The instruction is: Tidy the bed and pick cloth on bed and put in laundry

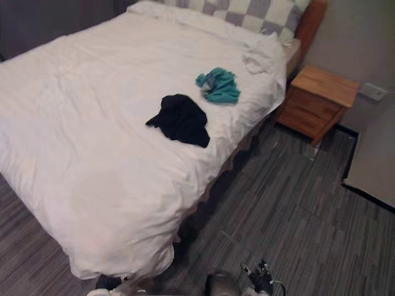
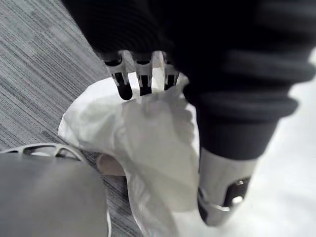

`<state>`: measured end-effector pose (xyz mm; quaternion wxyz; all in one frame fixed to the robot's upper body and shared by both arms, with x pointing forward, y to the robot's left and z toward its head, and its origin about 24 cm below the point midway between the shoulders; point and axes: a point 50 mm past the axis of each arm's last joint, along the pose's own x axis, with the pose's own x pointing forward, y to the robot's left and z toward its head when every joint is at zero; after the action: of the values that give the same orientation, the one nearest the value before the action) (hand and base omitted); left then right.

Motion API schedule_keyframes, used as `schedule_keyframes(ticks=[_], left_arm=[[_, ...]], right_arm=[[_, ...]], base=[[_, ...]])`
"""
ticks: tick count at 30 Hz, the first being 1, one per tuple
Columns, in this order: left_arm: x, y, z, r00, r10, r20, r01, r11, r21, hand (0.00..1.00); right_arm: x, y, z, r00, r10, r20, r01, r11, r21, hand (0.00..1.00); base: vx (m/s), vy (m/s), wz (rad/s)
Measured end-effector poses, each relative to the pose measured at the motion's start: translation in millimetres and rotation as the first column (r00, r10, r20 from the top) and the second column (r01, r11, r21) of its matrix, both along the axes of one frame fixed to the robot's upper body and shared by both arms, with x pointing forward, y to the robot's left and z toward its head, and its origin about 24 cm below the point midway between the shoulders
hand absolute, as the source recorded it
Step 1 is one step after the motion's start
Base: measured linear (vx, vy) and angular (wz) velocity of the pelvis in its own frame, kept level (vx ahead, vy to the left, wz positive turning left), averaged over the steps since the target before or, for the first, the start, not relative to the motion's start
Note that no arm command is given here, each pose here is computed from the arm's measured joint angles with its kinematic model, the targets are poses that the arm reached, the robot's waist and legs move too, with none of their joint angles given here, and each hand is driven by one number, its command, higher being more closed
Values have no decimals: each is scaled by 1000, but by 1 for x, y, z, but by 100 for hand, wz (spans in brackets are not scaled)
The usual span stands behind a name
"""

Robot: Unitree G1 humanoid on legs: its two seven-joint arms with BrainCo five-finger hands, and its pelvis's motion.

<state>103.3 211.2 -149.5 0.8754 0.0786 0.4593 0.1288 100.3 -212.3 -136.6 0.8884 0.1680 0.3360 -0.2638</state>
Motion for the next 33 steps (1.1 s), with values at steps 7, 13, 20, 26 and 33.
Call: schedule_keyframes(ticks=[7,13,20,26,33], left_arm=[[-21,-4,-10,997,21,-79,-26,998,-60,0],[-33,33,-6,991,34,-132,-29,999,35,0],[-62,29,-12,971,147,-188,-151,989,-6,0],[-59,17,-15,977,93,-193,-103,994,-46,0],[-53,10,-17,978,38,-203,-55,995,-82,0]], right_arm=[[13,-12,-1,997,69,-25,-71,994,-81,0],[21,-4,-4,964,255,-78,-262,959,-104,0],[18,-4,-11,907,381,-183,-396,916,-59,0],[-4,-1,-20,897,356,-263,-371,929,-6,0],[-9,6,-22,915,314,-254,-318,948,28,0]], base=[[-101,-101,-107],[-89,-210,-104],[-78,-38,-95],[-50,117,-22],[46,68,13]])
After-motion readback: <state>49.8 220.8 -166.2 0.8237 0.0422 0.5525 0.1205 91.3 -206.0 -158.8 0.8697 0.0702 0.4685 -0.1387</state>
